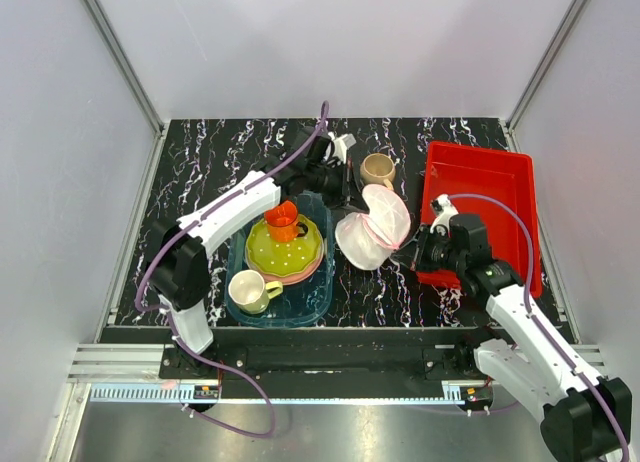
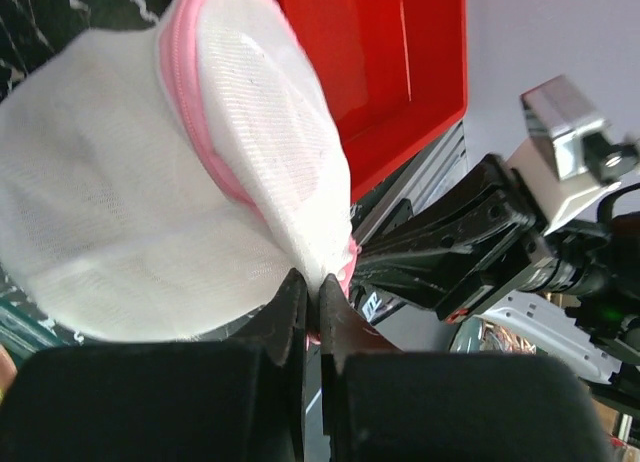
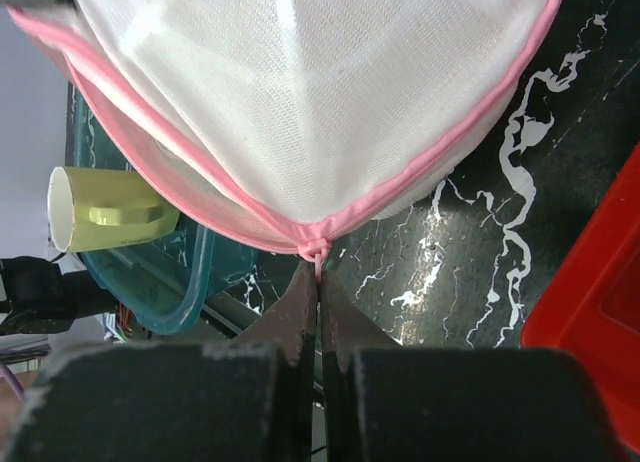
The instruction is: Unzip the laundry bag and remove the bra
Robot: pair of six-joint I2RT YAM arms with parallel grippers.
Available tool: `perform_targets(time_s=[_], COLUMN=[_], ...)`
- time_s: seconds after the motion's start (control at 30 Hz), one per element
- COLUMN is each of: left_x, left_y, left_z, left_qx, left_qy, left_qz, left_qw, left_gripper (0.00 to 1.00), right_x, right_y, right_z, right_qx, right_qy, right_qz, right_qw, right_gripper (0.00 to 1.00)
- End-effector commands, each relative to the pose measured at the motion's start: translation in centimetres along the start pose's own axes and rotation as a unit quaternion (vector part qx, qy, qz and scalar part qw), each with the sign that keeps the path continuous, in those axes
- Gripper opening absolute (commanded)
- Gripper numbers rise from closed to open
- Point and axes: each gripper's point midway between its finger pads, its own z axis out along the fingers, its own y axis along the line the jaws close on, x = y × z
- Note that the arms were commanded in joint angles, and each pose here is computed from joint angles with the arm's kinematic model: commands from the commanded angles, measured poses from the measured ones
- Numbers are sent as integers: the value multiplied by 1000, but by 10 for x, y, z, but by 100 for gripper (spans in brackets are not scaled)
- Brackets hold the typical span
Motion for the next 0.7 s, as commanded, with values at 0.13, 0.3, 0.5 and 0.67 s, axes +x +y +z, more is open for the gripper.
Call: perform_targets(time_s=[0.13,0.3,0.5,0.67], left_x=[-81,-79,-58,-14], left_y=[-20,-16,-15,-33], left_z=[-3,5,-33,-47], left_qx=[3,-10,-50,-9], left_qy=[-101,-85,-122,-169], left_qz=[46,48,27,-34], left_qw=[994,995,991,985], left_gripper=[0,38,66,72], right_x=[-1,-16,-29,-23], right_y=[33,49,53,47], right_z=[-12,-15,-8,0], right_qx=[-59,-66,-64,-66], right_qy=[9,-10,-24,-20], right_qz=[26,32,45,53], right_qw=[998,997,997,996], right_gripper=[0,0,0,0])
